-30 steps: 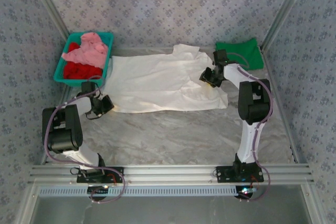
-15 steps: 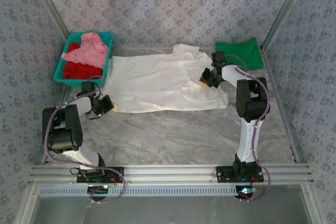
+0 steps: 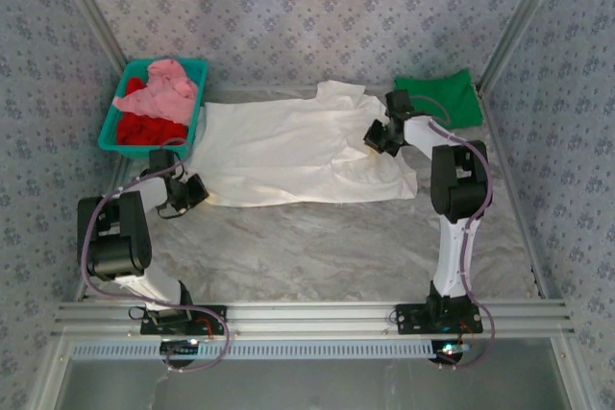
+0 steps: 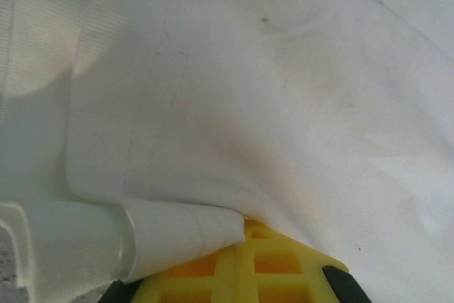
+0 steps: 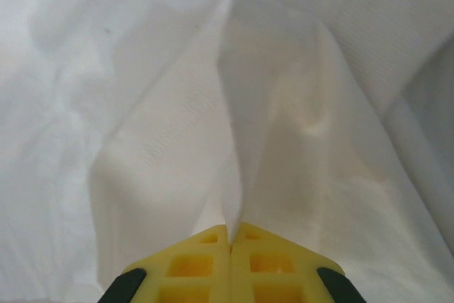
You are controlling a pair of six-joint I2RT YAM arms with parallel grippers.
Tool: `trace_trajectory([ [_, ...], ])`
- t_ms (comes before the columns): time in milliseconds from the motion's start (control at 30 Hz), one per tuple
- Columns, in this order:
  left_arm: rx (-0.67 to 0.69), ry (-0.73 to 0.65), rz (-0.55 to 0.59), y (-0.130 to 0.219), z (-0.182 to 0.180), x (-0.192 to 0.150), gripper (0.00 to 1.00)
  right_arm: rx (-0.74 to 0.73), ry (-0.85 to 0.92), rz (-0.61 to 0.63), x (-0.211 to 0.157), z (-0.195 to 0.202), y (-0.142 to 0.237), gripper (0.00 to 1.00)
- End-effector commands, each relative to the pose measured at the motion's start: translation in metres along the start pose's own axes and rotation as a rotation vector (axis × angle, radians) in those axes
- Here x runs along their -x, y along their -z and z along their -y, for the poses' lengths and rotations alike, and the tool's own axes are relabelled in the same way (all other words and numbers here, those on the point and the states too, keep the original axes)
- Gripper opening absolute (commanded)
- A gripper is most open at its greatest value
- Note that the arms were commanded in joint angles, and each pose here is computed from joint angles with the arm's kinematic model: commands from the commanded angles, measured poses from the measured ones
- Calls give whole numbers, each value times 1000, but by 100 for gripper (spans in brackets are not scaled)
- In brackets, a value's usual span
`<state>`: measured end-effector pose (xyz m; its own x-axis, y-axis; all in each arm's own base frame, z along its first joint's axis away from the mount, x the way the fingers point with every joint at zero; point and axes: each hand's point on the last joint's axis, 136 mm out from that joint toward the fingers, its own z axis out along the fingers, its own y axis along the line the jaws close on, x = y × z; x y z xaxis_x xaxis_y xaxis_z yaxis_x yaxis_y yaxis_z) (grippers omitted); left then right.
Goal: Fold and stack the t-shirts
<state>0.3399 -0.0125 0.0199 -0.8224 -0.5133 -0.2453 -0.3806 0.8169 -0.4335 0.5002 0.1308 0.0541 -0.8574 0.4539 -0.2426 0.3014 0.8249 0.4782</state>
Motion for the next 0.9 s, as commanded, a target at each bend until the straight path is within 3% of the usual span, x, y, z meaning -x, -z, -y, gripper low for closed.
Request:
trace_trajectory([
  [0, 72, 23, -78, -7, -16, -22, 1, -22, -2, -4, 3, -5, -7, 0],
  [267, 74, 23, -80, -9, -16, -22, 1, -15, 9, 7, 16, -24, -17, 1],
  [467, 77, 24, -76, -7, -17, -23, 1, 14, -5, 30, 30, -36, -18, 12],
  [533, 79, 24, -71, -5, -17, -22, 1, 31, -18, 28, 35, -41, -16, 25],
  [667, 82, 28, -56, -2, -17, -20, 2, 99, -17, 51, 50, -54, -5, 33],
  [867, 94, 34, -40, 3, -19, -18, 2, 135, 77, 91, 46, -63, 23, 30],
])
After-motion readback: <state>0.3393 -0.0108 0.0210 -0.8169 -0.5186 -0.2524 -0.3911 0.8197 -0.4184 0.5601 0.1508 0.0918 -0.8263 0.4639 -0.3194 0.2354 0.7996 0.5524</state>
